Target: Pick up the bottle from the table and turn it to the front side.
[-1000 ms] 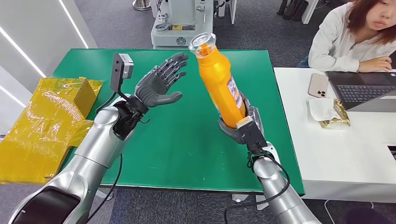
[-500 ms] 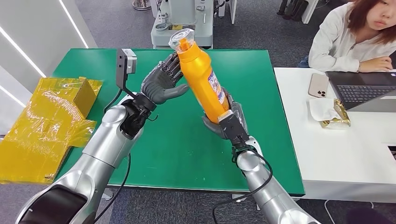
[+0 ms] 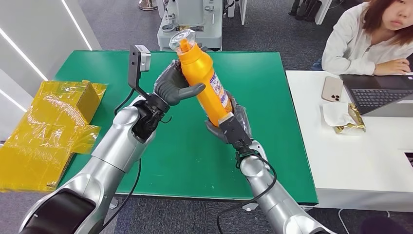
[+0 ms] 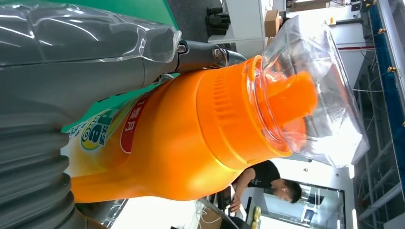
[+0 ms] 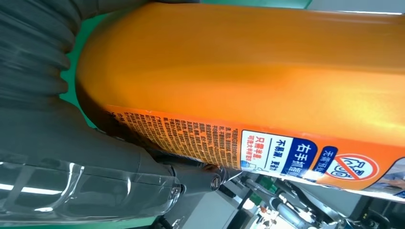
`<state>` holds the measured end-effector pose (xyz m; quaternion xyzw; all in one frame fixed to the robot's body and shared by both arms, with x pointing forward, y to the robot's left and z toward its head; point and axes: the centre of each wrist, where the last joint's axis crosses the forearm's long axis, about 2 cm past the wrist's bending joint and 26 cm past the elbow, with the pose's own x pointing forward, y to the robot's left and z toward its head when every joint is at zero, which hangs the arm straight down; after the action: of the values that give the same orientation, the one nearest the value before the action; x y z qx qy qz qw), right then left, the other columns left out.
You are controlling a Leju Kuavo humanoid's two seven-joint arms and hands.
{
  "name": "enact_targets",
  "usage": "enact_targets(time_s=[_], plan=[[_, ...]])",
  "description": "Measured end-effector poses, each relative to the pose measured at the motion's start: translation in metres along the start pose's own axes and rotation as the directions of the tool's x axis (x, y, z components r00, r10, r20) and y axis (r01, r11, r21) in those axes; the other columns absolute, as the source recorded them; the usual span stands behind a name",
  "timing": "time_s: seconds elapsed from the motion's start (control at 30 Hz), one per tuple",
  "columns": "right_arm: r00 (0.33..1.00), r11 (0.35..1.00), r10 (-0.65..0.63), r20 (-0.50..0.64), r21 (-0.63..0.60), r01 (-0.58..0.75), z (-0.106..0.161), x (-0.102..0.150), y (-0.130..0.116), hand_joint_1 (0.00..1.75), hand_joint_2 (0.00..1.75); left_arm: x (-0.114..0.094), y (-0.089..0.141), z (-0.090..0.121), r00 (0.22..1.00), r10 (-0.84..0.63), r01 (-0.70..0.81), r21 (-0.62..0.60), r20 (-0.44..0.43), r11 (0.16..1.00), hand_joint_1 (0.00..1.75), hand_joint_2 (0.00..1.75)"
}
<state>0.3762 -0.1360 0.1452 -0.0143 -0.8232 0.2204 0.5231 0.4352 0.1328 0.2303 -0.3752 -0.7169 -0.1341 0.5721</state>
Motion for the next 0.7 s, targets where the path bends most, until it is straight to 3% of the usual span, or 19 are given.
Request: enact_targets(time_s=[0.27, 0.3, 0.4, 0.43, 0.7], plan=[[1.0, 1.0, 0.016, -0.021, 0.011, -0.015, 0.003, -0.004, 0.002, 1.75, 1.75, -0.002, 0.0, 0.0, 1.0, -0.008, 0.008, 0.008, -0.024, 1.0, 0.02, 1.75], [1.0, 1.0, 0.018, -0.023, 0.013, -0.018, 0.003, -0.005, 0.002, 1.75, 1.75, -0.003, 0.0, 0.0, 1.0, -0.009, 0.009, 0.011, -0.028, 1.0, 0.24, 1.75], [0.999, 1.0, 0.026, -0.028, 0.014, -0.026, 0.004, -0.007, 0.002, 1.75, 1.75, -0.004, 0.0, 0.001, 0.999, -0.008, 0.008, 0.016, -0.038, 1.0, 1.4, 1.75], [0.999, 0.999, 0.03, -0.029, 0.013, -0.03, 0.005, -0.008, 0.002, 1.75, 1.75, -0.005, -0.001, 0.001, 0.999, -0.005, 0.006, 0.016, -0.041, 1.0, 1.58, 1.75], [0.998, 0.999, 0.038, -0.043, 0.013, -0.038, 0.008, -0.012, 0.003, 1.75, 1.75, -0.008, -0.005, -0.001, 0.999, 0.01, -0.009, 0.016, -0.051, 1.0, 1.75, 1.75]])
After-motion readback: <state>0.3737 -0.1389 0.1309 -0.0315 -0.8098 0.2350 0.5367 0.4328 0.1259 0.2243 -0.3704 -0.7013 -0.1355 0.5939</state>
